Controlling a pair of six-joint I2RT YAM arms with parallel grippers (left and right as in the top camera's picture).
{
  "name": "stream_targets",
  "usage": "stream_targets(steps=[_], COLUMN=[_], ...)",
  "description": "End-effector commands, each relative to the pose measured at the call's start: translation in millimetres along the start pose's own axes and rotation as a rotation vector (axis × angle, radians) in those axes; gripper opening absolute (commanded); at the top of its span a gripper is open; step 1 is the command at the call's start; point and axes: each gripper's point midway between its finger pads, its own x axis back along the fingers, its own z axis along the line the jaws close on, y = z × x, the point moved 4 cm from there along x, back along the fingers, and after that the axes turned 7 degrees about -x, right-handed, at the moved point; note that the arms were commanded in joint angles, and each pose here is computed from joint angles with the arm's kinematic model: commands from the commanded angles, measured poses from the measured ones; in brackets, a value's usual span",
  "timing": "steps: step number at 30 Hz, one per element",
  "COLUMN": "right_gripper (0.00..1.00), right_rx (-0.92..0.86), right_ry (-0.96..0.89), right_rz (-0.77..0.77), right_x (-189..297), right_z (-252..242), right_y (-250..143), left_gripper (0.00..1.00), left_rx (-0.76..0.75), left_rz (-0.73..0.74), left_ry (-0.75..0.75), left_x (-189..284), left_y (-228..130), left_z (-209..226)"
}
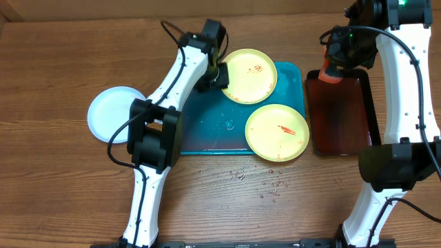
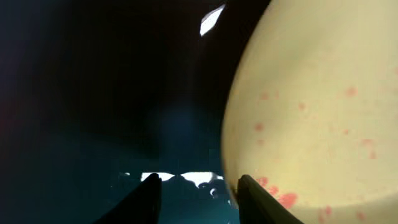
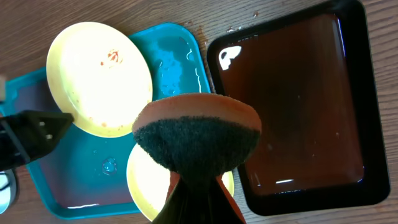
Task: Clean dirty plates on tray and stack at the side
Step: 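Move the left gripper to the upper yellow plate's rim and grip it, then drag the yellow plate toward the tray center with the left gripper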
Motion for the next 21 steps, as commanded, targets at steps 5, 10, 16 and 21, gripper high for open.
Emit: stream_targets(steps=[5, 10, 16, 21], right_gripper=[0.04, 0.04, 0.04, 0.04], right_rx=[0.016, 0.016, 0.023, 0.058], right_ry=[0.016, 0.015, 0.017, 0.028], right_rz=[-0.018, -0.016, -0.015, -0.014], right_x=[6, 6, 5, -2], right_z=[5, 4, 7, 22], right_y=[0, 0, -1, -4], left_gripper=[0.25, 0.04, 0.04, 0.04], left_rx=[0.098, 0.094, 0.002, -0.032], left_rz=[0.004, -0.011, 0.05, 0.16], left_ry=[-0.059, -0.054, -0.079, -0.059], left_x=[-14, -14, -1, 13], left_y=[-7, -4, -6, -19], left_z=[-7, -5, 16, 58])
